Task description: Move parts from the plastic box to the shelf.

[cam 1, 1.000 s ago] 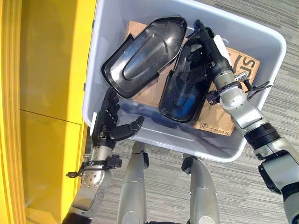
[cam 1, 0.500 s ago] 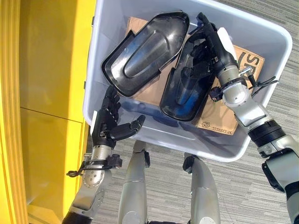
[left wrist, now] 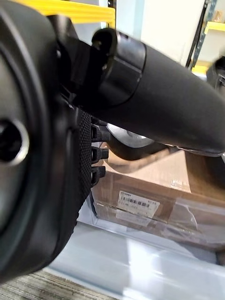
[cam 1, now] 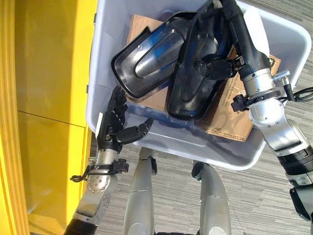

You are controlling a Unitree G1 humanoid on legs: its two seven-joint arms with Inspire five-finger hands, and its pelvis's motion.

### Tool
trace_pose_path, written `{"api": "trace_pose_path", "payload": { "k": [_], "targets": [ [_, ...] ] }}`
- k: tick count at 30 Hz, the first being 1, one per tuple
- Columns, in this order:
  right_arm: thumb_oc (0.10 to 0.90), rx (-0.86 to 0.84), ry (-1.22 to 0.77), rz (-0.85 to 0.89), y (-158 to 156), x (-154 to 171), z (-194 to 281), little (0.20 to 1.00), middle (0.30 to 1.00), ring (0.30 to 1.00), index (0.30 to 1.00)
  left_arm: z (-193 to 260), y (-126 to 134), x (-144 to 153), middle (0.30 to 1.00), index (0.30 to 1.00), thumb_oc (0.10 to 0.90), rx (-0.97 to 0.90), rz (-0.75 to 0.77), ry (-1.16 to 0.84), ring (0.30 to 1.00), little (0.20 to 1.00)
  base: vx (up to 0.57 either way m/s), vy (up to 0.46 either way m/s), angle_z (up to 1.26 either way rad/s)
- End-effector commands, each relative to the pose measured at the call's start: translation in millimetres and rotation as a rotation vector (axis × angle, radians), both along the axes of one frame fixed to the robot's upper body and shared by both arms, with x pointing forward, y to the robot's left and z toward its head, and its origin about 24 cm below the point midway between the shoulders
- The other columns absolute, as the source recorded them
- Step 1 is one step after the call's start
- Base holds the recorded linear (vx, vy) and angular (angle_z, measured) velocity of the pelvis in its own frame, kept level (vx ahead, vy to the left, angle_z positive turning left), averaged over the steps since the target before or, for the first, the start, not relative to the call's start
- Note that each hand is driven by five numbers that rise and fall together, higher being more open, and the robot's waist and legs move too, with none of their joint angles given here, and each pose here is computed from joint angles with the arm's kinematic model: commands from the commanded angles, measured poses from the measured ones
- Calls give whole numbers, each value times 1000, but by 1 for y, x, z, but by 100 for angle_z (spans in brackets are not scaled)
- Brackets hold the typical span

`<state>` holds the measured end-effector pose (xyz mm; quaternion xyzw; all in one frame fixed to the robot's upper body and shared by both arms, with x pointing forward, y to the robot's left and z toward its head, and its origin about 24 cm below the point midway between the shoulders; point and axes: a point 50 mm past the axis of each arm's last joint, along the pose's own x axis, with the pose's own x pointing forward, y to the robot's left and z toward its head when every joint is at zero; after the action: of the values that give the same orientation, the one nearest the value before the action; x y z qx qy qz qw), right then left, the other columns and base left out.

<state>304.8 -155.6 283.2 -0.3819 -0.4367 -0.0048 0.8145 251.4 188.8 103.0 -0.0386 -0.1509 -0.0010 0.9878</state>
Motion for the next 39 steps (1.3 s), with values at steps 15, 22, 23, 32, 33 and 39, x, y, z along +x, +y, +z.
{"api": "trace_pose_path", "payload": {
  "k": [15, 22, 23, 32, 33, 39],
  "targets": [
    [900, 82, -194, 186, 15, -55, -5, 1000, 1000, 1000, 1000, -22, 5, -21, 1000, 1000, 900, 57, 47, 103, 1000, 1000, 0, -1, 0],
    [900, 111, -165, 169, 13, -54, -15, 1000, 1000, 1000, 1000, -23, 5, -22, 1000, 1000, 900, 51, 60, 103, 1000, 1000, 0, 0, 0],
    [900, 112, -165, 169, 13, -55, -15, 1000, 1000, 1000, 1000, -23, 5, -22, 1000, 1000, 900, 51, 60, 103, 1000, 1000, 0, 0, 0],
    [900, 94, -174, 136, 6, -66, -25, 1000, 1000, 1000, 1000, -24, 7, -25, 1000, 1000, 900, 53, 81, 104, 1000, 1000, 0, 0, 0],
    [900, 93, -163, 140, 6, -68, -28, 1000, 1000, 1000, 1000, -25, 7, -26, 1000, 1000, 900, 56, 82, 108, 1000, 1000, 0, 0, 0],
    [900, 91, -121, 166, 7, -73, -37, 1000, 1000, 1000, 1000, -27, 7, -27, 1000, 1000, 900, 59, 88, 116, 1000, 1000, 0, 0, 0]
  ]
}}
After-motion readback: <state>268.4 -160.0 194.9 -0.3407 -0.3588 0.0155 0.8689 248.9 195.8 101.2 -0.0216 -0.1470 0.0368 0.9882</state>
